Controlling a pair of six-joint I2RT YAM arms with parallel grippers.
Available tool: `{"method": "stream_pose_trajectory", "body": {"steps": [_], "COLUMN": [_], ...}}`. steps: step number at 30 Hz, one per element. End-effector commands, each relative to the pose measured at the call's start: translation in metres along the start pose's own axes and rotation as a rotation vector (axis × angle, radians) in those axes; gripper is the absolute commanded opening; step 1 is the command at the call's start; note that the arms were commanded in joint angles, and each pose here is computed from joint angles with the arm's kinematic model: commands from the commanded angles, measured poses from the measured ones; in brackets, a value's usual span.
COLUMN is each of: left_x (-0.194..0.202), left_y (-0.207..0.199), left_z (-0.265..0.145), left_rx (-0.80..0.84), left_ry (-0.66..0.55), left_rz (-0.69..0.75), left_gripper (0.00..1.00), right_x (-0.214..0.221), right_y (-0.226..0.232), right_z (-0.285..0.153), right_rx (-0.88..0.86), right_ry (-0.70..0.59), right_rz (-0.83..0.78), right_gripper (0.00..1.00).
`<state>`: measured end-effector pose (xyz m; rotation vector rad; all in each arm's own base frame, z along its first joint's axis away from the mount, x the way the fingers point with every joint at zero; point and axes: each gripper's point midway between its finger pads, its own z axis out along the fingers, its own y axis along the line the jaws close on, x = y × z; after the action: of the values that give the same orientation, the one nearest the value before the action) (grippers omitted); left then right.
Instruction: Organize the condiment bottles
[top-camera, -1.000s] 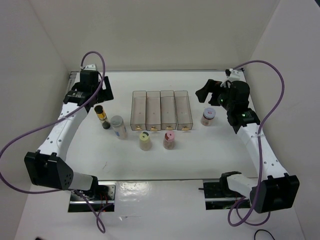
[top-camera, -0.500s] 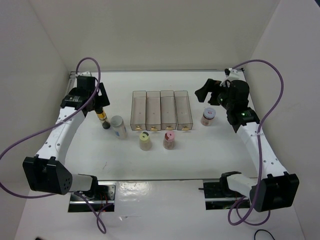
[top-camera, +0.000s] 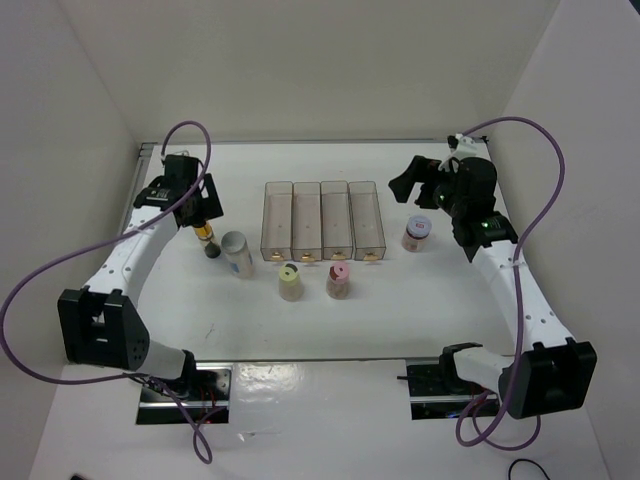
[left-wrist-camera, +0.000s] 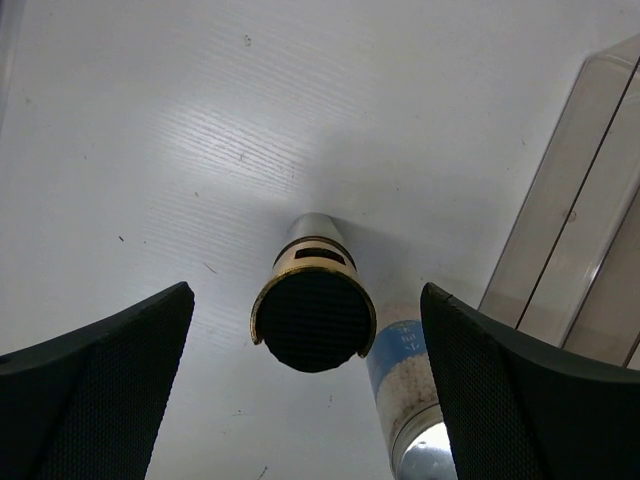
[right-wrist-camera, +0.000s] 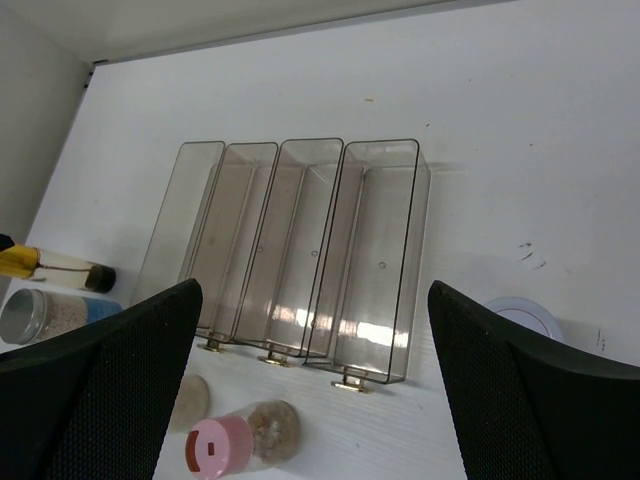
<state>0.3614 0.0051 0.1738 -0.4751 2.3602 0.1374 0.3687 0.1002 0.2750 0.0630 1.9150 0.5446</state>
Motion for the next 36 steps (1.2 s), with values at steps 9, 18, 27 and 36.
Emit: {"method": "stream_pose_trajectory", "body": {"steps": [9,18,27,36], "left_x": [-0.007,0.005,0.006,0.012], "left_y": [-0.001,0.001,-0.002,-0.001], "left_z": [0.013,0.013,0.012,0.015], "left_rx": [-0.003,-0.009,0.016,0.012], "left_ry": [-0.01,0.03,0.03,0.04], "left_rz": [-0.021,-0.01,-0.013,-0.01], "left_gripper": [0.81,0.84,0.81,0.63], "right_x": [-0.028,-0.028,-0.028,-0.024], "right_y": [0.007,0.005,0.005,0.004], "right_z": [0.004,0.007,0.007,0.008], "right_rx": [-0.006,0.004,0.003,0.006], "right_ry": [-0.072,-0.076,-0.076,-0.067], "right_rz": [-0.022,-0.022,-0.013,-0.001], "right_gripper": [0.98,0.98,0.98,0.98]}}
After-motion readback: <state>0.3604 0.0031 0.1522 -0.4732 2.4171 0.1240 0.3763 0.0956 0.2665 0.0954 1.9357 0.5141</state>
